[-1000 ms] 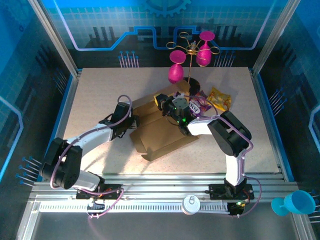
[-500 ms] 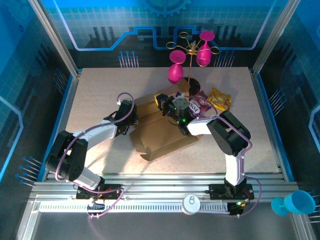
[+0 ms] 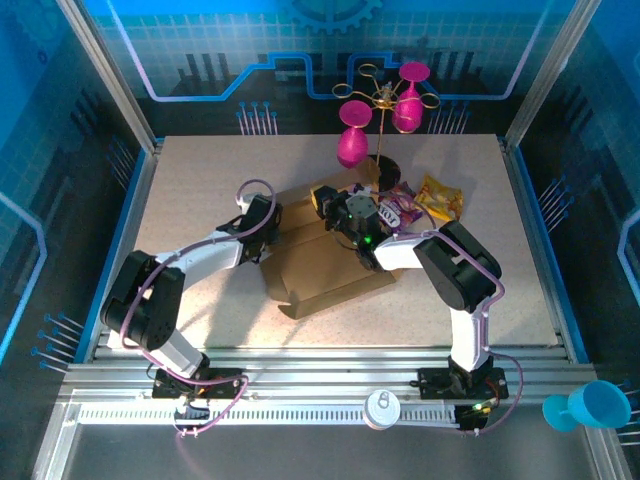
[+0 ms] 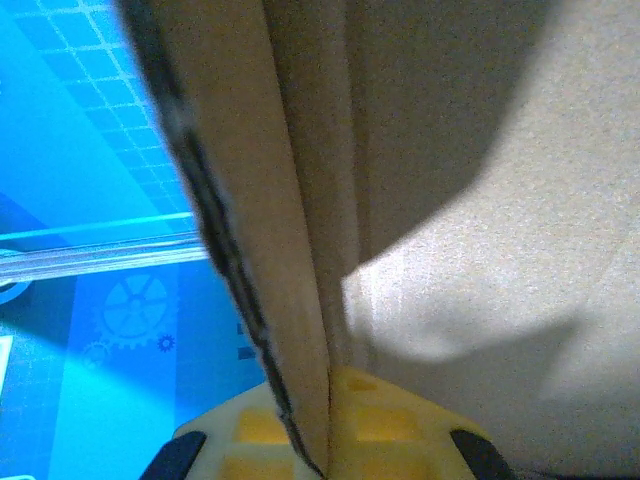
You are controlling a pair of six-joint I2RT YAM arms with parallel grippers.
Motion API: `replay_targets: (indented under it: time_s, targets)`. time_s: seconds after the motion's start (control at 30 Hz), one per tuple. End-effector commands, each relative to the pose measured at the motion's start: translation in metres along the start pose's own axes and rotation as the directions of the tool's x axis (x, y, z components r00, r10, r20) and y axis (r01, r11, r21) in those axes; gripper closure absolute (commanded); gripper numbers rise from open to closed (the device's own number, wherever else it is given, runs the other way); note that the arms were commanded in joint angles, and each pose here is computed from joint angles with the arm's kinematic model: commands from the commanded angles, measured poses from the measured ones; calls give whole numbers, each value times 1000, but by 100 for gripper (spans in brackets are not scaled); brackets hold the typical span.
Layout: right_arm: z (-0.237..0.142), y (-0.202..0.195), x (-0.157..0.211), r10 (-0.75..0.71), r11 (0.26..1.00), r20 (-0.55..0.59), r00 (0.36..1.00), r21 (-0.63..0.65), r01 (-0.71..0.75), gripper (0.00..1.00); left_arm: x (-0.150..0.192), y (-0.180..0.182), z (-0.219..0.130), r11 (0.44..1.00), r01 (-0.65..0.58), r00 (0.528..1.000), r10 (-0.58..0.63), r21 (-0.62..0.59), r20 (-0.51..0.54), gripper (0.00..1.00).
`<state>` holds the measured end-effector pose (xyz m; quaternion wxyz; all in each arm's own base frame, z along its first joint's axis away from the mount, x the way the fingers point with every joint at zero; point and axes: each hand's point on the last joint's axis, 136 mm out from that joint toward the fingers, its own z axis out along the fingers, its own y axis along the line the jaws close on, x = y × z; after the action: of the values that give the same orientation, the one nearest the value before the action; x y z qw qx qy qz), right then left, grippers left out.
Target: Fold the paper box
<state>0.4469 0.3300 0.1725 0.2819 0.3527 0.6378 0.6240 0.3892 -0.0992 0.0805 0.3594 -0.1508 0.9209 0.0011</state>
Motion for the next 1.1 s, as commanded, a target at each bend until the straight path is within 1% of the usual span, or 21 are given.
replay_targets:
  time_s: [0.0, 0.03, 0.1, 0.2, 0.27, 0.47, 0.57, 0.6, 0.77, 0.87, 1.07]
  targets:
    - [3, -7, 20, 17, 1000, -74, 997, 19, -16, 100, 9, 7, 7, 999, 5, 999, -7, -47, -37, 81]
    - [3, -7, 19, 18, 1000, -73, 997, 18, -17, 100, 7, 6, 7, 999, 2, 999, -4, -48, -33, 77]
    - [3, -5, 19, 18, 1000, -71, 997, 14, -17, 100, 4, 4, 8, 999, -7, 1000, 6, -41, -27, 72]
    - [4, -5, 19, 24, 1000, -71, 997, 12, -23, 100, 1, 1, 11, 999, -13, 1000, 12, -42, -24, 67]
    - [5, -4, 19, 23, 1000, -70, 997, 11, -22, 100, -1, -1, 14, 999, -13, 1000, 11, -45, -24, 66]
    - [5, -2, 19, 23, 1000, -67, 998, 11, -23, 100, -2, 0, 19, 996, -25, 999, 22, -81, -44, 83]
    - [5, 0, 18, 20, 1000, -60, 998, 10, -20, 100, 1, 4, 20, 994, -35, 998, 29, -104, -56, 98]
    - [5, 1, 17, 21, 1000, -57, 998, 12, -21, 100, 1, 6, 20, 993, -34, 998, 28, -117, -57, 100]
    - [2, 4, 14, 16, 1000, -27, 999, 18, -16, 99, -3, 17, 13, 984, -46, 998, 39, -169, -41, 100]
    - [-1, 10, 13, 11, 1000, -6, 1000, 25, -11, 89, -8, 19, 11, 981, -66, 998, 61, -184, -32, 100]
    - [-10, 33, 9, -9, 999, 40, 999, 33, 8, 59, -17, 21, 5, 975, -103, 995, 104, -196, -7, 100]
